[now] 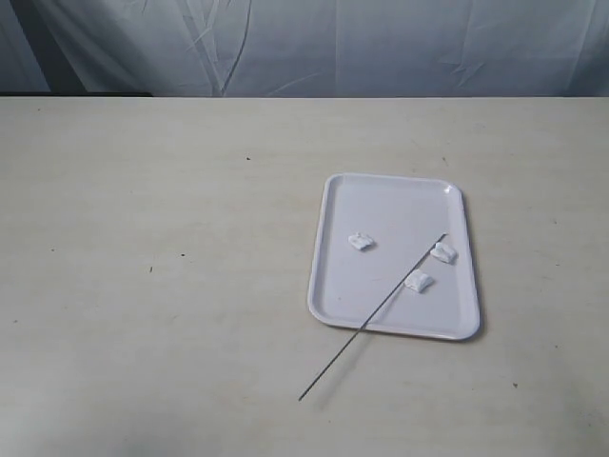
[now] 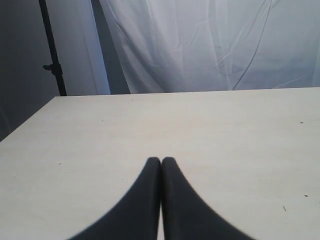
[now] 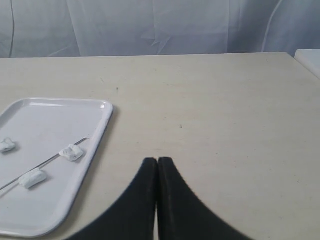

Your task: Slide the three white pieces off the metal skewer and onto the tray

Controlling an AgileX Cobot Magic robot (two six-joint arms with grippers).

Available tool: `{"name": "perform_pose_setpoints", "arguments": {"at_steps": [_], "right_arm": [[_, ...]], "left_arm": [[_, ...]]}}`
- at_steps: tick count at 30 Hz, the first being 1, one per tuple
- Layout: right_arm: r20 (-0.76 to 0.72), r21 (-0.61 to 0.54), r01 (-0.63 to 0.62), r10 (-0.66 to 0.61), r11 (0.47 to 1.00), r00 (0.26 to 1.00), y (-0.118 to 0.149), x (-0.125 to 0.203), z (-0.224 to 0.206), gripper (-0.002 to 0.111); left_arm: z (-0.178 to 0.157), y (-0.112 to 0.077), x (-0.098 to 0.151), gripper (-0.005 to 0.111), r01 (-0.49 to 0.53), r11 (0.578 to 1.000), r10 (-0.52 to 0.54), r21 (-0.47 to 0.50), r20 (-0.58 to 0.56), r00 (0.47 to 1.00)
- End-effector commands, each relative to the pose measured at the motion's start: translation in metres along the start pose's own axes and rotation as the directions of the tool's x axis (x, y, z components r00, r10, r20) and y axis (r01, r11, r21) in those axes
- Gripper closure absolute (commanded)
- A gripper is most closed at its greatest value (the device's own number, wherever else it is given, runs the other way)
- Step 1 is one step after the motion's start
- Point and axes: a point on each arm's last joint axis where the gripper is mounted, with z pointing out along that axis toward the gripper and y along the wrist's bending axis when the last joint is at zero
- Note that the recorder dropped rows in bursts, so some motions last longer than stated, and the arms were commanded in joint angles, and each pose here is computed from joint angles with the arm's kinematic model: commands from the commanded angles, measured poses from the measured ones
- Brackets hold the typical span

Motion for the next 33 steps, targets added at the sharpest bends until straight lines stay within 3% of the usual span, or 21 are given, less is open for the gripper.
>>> {"name": "perform_pose_setpoints", "arguments": {"at_steps": [1,33], "right_arm": [[0.009,0.011,0.016,-0.016,1.000,1.000,-0.0008,0.0001,-0.0003,0.109],[0.010,-0.001,-0.013,0.013,1.000,1.000,0.0002,0.0000,-0.0003,0.109]], "left_arm": [[0.0000,0.0001,0.0012,0.107,0.027,1.000,-0.027,-0.002,0.000,1.000],[0.0000,0.0001,0.0004,0.107,-0.005,1.000,0.005,-0.002,0.009,1.000]]}}
